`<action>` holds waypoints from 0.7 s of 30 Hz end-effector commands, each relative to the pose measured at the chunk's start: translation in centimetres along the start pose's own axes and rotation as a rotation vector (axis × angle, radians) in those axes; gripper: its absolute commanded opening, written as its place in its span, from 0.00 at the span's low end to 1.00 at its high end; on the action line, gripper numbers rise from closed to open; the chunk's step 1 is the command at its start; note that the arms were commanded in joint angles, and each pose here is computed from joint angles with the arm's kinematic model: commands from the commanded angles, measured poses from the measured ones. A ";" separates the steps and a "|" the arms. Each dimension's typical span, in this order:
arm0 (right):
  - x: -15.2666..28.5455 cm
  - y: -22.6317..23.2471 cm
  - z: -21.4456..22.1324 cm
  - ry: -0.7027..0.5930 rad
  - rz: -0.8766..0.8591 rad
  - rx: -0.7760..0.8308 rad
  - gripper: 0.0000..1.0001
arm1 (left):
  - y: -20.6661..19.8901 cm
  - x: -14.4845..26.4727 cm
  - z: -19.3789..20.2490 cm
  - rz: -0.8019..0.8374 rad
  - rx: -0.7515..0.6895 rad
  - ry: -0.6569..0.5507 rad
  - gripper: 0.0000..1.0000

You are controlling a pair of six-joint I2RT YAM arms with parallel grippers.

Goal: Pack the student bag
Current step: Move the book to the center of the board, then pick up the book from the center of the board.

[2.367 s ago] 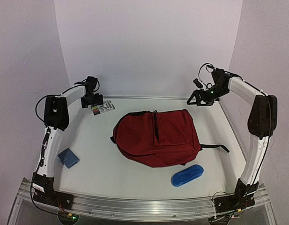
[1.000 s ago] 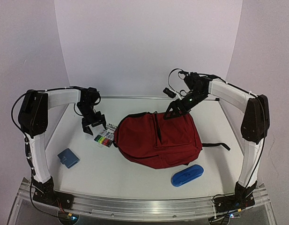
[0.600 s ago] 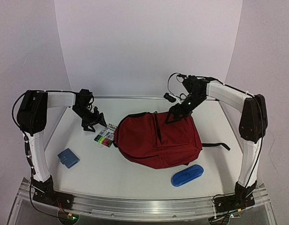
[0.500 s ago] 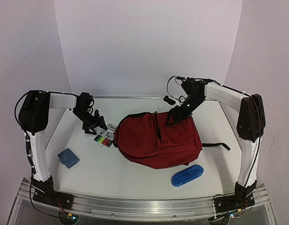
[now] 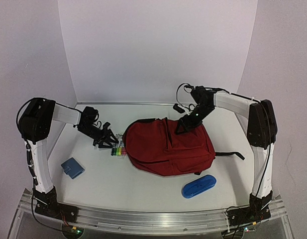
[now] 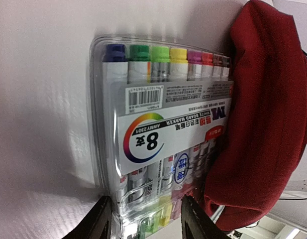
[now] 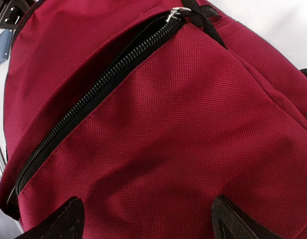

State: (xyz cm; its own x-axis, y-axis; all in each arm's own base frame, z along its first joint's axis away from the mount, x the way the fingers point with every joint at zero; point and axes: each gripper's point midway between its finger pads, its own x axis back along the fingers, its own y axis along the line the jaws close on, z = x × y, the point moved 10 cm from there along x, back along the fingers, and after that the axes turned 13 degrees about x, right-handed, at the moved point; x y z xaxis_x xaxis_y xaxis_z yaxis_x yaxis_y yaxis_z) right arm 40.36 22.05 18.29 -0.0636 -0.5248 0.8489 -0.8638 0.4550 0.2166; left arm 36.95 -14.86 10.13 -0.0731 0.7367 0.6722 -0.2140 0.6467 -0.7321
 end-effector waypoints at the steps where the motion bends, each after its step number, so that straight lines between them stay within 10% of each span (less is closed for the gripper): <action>1: -4.2 -0.4 4.1 0.200 -0.059 -0.116 0.88 | -5.6 1.6 1.6 0.262 -0.093 0.042 0.43; 10: -3.9 -0.3 4.0 0.193 -0.061 -0.103 0.83 | -6.0 0.4 0.5 0.403 -0.050 -0.016 0.32; 21: -3.4 -0.1 3.6 0.175 -0.062 -0.088 0.83 | -3.3 -3.6 -0.3 0.436 0.083 0.025 0.51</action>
State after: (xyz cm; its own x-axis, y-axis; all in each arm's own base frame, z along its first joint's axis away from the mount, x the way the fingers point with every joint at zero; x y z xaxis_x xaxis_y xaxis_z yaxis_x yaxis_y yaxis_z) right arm 40.84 21.97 17.92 -0.0857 -0.5221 0.8486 -0.8669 0.4589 0.1948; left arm 37.85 -17.88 10.50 -0.1866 0.8893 0.4175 -0.2863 0.3573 -0.8891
